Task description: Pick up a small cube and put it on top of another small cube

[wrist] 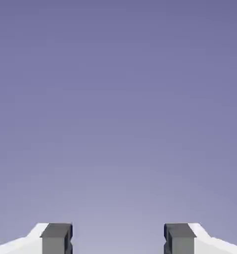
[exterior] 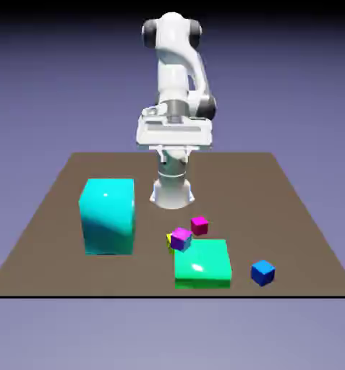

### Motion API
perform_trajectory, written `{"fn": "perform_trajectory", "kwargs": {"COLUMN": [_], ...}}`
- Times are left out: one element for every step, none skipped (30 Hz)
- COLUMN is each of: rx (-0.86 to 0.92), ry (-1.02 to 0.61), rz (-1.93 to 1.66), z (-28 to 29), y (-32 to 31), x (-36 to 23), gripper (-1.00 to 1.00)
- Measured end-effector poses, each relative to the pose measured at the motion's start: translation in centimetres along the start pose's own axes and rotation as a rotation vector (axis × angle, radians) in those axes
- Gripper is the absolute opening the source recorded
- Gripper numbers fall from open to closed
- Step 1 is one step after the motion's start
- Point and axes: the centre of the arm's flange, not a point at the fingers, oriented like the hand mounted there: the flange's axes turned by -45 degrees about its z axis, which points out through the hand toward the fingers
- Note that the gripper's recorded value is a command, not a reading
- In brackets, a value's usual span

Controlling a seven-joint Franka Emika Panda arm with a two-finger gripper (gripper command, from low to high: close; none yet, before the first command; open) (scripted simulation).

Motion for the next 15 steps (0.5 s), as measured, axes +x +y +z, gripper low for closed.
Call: {"fn": "perform_trajectory", "kwargs": {"rx": [-0.001, -0.002, -0.003, -0.006, -0.009, -0.012, -0.016, -0.021, -0.027, -0.033, -0.039, -0.046, -0.054, -0.063, -0.072], "ry": [-0.026, -0.051, -0.077, -0.104, -0.130, -0.156, -0.183, -0.209, -0.236, -0.262, -0.288, -0.315, -0.341, -0.367, -0.393], "rz": [0.032, 0.064, 0.096, 0.128, 0.160, 0.193, 0.226, 0.258, 0.291, 0.324, 0.358, 0.391, 0.425, 0.458, 0.492], "z": [0.3, 0.7, 1.0, 1.4, 1.7, 2.0, 2.4, 2.7, 3.1, 3.4, 3.7, 4.0, 4.4, 4.7, 5.0], "y": [-0.4, -0.8, -1.2, -1.6, -2.0, -2.4, -2.7, -3.0, -3.3, -3.6, -3.9, -4.2, -4.4, -4.7, -4.9], "x": [-0.6, -1.2, -1.8, -2.4, -3.1, -3.8, -4.5, -5.3, -6.0, -6.8, -7.6, -8.4, -9.2, -10.1, -10.9], "gripper": [0.00, 0.00, 0.00, 0.00, 0.00, 0.00, 0.00, 0.00, 0.00, 0.00, 0.00, 0.00, 0.00, 0.00, 0.00]}}
